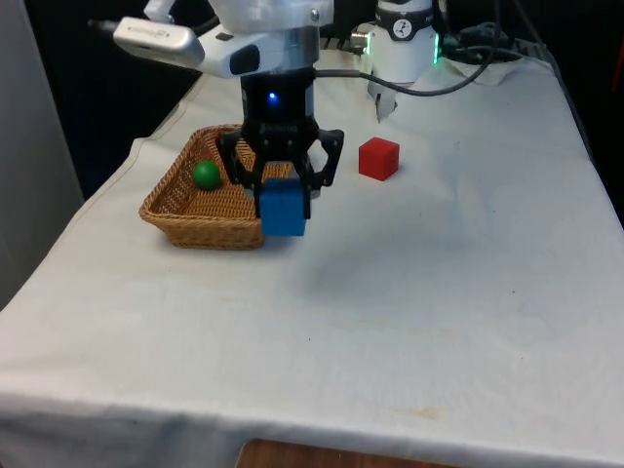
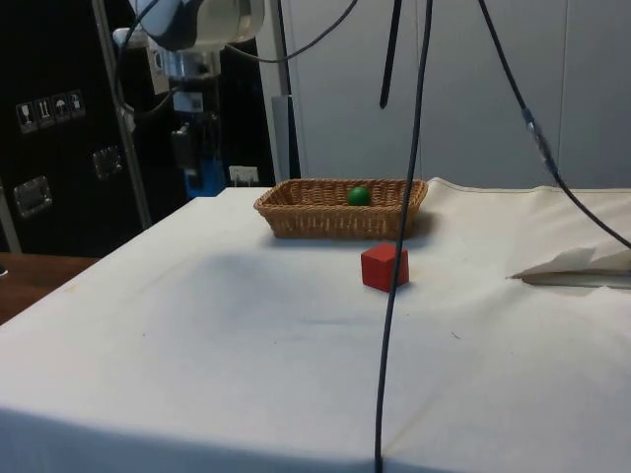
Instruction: Place all non-red objects into the basket.
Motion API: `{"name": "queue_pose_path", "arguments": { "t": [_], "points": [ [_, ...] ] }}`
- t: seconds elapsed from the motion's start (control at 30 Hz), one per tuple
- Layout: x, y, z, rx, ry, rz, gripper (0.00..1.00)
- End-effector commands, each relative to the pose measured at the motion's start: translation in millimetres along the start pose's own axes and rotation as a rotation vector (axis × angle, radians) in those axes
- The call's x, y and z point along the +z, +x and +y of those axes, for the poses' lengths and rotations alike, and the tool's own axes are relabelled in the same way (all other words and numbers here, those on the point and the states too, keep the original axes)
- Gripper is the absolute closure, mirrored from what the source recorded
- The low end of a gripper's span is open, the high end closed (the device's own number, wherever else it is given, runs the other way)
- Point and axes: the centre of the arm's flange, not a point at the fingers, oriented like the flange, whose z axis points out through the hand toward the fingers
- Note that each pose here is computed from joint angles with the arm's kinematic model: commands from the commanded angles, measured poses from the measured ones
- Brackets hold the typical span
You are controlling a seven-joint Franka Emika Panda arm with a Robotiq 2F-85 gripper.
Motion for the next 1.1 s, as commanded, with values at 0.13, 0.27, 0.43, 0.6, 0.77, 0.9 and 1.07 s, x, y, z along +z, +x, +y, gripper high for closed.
{"name": "queue_pose_path", "arguments": {
  "t": [0.13, 0.27, 0.43, 0.6, 0.77, 0.9, 1.07],
  "points": [
    [-8.8, -9.2, 10.5, -0.001, -0.007, 0.004, 0.98],
    [-15.4, -19.1, 21.3, 0.0, -0.006, 0.004, 0.98],
    [-19.5, -29.5, 30.3, 0.002, -0.002, 0.002, 0.98],
    [-24.0, -40.9, 41.3, 0.003, 0.0, 0.0, 0.98],
    [-27.8, -53.0, 52.0, 0.005, 0.003, -0.001, 0.98],
    [-28.7, -65.6, 61.3, 0.005, 0.006, -0.006, 0.98],
    [-29.0, -75.7, 67.8, 0.004, 0.006, -0.007, 0.98]
  ]
}}
